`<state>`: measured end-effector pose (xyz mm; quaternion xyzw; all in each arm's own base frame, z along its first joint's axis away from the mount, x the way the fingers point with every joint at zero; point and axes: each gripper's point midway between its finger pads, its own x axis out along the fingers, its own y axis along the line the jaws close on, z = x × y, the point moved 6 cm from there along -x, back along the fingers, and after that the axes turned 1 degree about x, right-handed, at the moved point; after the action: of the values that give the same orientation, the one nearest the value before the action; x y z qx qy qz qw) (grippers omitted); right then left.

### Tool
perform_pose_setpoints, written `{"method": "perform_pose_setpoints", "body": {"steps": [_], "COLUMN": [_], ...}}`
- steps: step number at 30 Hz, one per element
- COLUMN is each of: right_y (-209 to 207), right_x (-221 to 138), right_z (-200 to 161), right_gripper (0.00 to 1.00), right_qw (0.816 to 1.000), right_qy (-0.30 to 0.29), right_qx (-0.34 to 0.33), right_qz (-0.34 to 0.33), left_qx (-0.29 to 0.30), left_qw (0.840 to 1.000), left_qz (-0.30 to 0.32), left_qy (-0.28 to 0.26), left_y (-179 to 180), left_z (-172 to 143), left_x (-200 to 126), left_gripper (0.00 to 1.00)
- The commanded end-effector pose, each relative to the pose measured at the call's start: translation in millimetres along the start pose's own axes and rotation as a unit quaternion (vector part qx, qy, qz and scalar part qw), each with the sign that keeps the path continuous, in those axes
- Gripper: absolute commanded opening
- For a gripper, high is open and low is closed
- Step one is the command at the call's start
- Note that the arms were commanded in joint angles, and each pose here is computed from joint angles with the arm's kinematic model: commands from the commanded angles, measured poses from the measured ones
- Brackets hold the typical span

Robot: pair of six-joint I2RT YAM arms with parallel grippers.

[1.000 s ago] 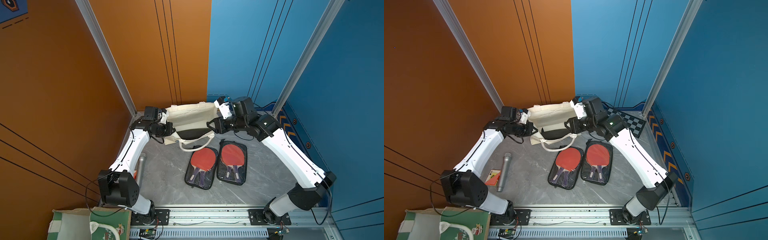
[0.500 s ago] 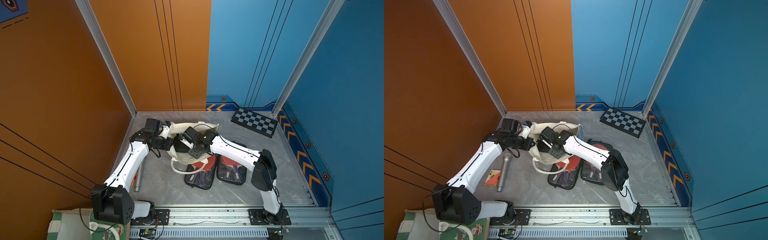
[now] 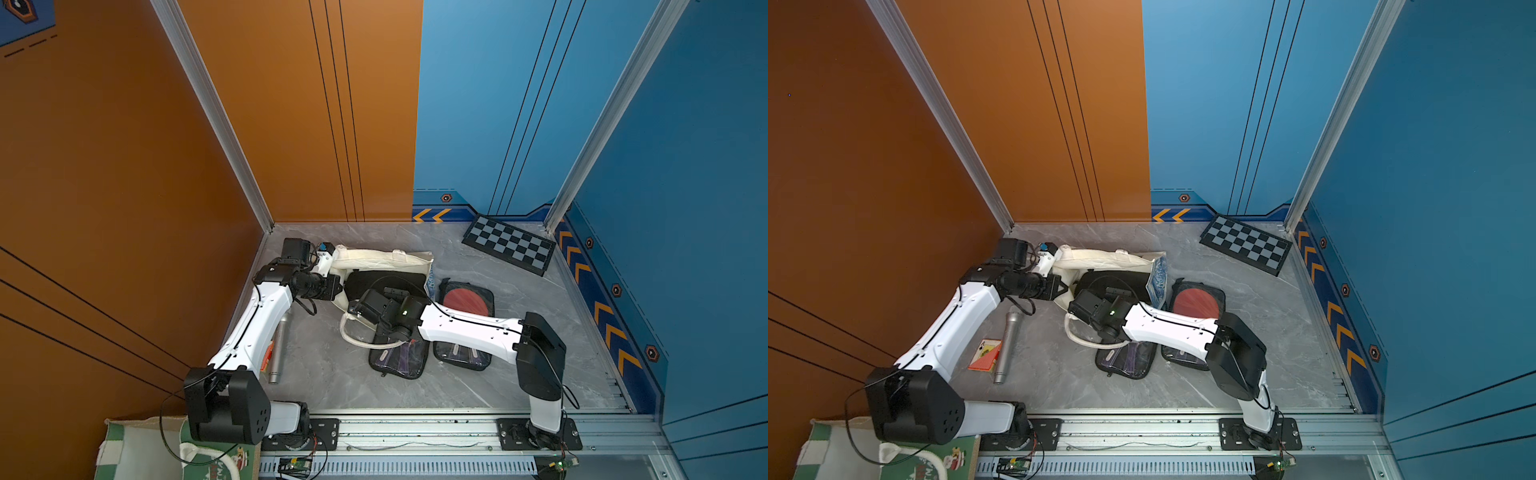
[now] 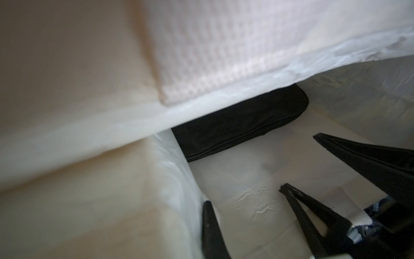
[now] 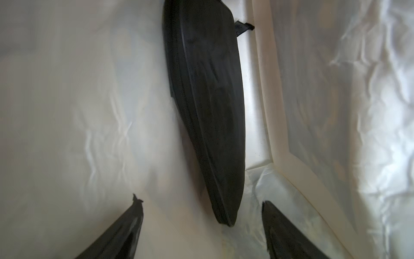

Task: Remove the ping pong set from the canvas bag
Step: Pick up the ping pong set from the canvas bag.

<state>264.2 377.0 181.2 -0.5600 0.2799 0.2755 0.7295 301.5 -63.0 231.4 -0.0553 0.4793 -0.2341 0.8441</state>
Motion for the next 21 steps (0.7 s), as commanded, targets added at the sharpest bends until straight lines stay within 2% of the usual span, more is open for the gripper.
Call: {"method": "perform_pose_setpoints", "body": {"steps": [1, 6, 9, 17, 19, 20, 21], "right_y": [5.2, 3.2, 3.1, -0.1, -5.4, -8.0, -12.8], "right_x": [35.3, 61.7, 78.9, 125.2, 131.0, 130.5, 127.2], "right_z": [4.3, 8.7, 0.5, -19.2, -20.5, -19.6, -17.2], "right_gripper": [0.84, 0.84, 0.84, 0.81, 0.73, 0.65, 0.51], "right_qw": [0.999, 0.998, 0.996, 0.988, 0.987, 0.987, 0.988], "right_qy": [0.032, 0.055, 0.08, 0.151, 0.157, 0.155, 0.148], "right_qx": [-0.032, -0.032, -0.032, -0.038, -0.033, -0.028, -0.021], "right_qz": [-0.013, 0.03, 0.031, -0.019, -0.029, -0.03, -0.029], "left_qx": [0.017, 0.032, 0.032, 0.042, 0.039, 0.038, 0.036], "left_qw": [0.999, 0.998, 0.998, 0.996, 0.996, 0.996, 0.996], "left_qz": [-0.04, -0.048, -0.052, -0.073, -0.076, -0.077, -0.081], "left_qy": [0.002, -0.004, -0.006, -0.012, -0.013, -0.014, -0.015], "left_y": [-10.0, -13.5, -14.6, -20.4, -20.3, -21.0, -21.7], "left_z": [-7.5, -8.9, -10.3, -12.4, -10.7, -9.6, -8.1], "left_x": [-4.6, -7.9, -9.3, -12.2, -12.2, -13.0, -13.3], "left_gripper": [0.0, 0.0, 0.0, 0.0, 0.0, 0.0, 0.0]}}
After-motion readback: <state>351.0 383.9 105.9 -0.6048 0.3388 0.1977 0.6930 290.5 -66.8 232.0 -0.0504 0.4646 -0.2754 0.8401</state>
